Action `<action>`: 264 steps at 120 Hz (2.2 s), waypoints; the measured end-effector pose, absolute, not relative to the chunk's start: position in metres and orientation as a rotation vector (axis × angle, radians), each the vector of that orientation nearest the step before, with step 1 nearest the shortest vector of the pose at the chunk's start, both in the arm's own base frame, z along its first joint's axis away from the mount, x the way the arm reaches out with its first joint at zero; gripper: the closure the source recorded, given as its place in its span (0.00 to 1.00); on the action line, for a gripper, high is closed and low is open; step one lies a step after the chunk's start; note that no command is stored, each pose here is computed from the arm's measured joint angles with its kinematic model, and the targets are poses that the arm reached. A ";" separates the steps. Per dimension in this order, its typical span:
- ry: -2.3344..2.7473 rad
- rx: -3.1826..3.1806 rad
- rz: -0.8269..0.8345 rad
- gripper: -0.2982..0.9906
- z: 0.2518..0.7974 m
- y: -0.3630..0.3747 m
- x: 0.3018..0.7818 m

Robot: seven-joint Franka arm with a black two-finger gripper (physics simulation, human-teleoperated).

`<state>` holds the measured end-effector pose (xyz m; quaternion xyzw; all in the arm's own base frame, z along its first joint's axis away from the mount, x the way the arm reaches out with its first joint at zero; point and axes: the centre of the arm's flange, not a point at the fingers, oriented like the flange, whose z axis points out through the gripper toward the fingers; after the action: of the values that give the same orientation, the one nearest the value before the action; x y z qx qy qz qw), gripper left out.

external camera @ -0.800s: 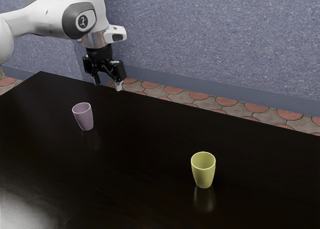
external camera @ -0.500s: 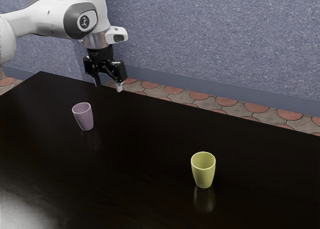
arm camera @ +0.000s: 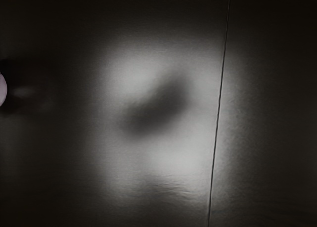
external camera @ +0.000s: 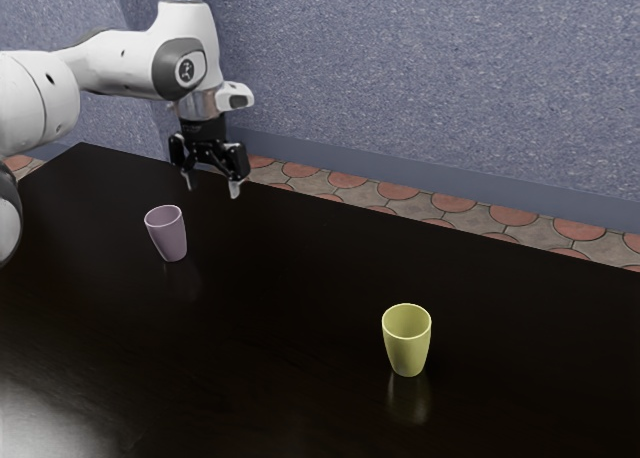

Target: Place the left cup onto the right cup

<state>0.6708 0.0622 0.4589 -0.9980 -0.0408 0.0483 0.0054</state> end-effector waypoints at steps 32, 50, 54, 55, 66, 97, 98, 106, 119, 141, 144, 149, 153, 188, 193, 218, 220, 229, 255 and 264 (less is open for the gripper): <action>-0.192 -3.124 0.189 0.23 0.439 0.108 0.672; -0.223 -3.124 0.197 0.23 0.436 0.136 0.668; -0.224 -3.125 0.200 0.23 0.435 0.139 0.667; -0.225 -3.125 0.199 0.23 0.435 0.141 0.667; -0.234 -3.123 0.194 0.23 0.436 0.154 0.666; -0.264 -3.123 0.210 0.23 0.423 0.200 0.661; -0.265 -3.123 0.211 0.23 0.423 0.201 0.660; -0.263 -3.124 0.218 0.23 0.418 0.209 0.660; -0.244 -3.122 0.207 0.23 0.414 0.215 0.666; -0.193 -3.117 0.166 0.23 0.409 0.219 0.687; -0.187 -3.117 0.161 0.23 0.408 0.219 0.689; -0.178 -3.117 0.156 0.23 0.407 0.219 0.692; -0.171 -3.117 0.154 0.23 0.406 0.219 0.694; -0.113 -3.113 0.099 0.23 0.401 0.212 0.705; -0.106 -3.113 0.095 0.23 0.400 0.211 0.706; -0.063 -3.117 0.102 0.23 0.382 0.197 0.712; -0.061 -3.117 0.104 0.23 0.380 0.196 0.712; -0.054 -3.118 0.106 0.23 0.370 0.195 0.711; -0.042 -3.107 0.076 0.23 0.368 0.197 0.713; -0.032 -3.094 0.063 0.23 0.368 0.198 0.714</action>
<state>0.7139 0.1979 0.3677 -0.9995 -0.0105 0.0204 0.0236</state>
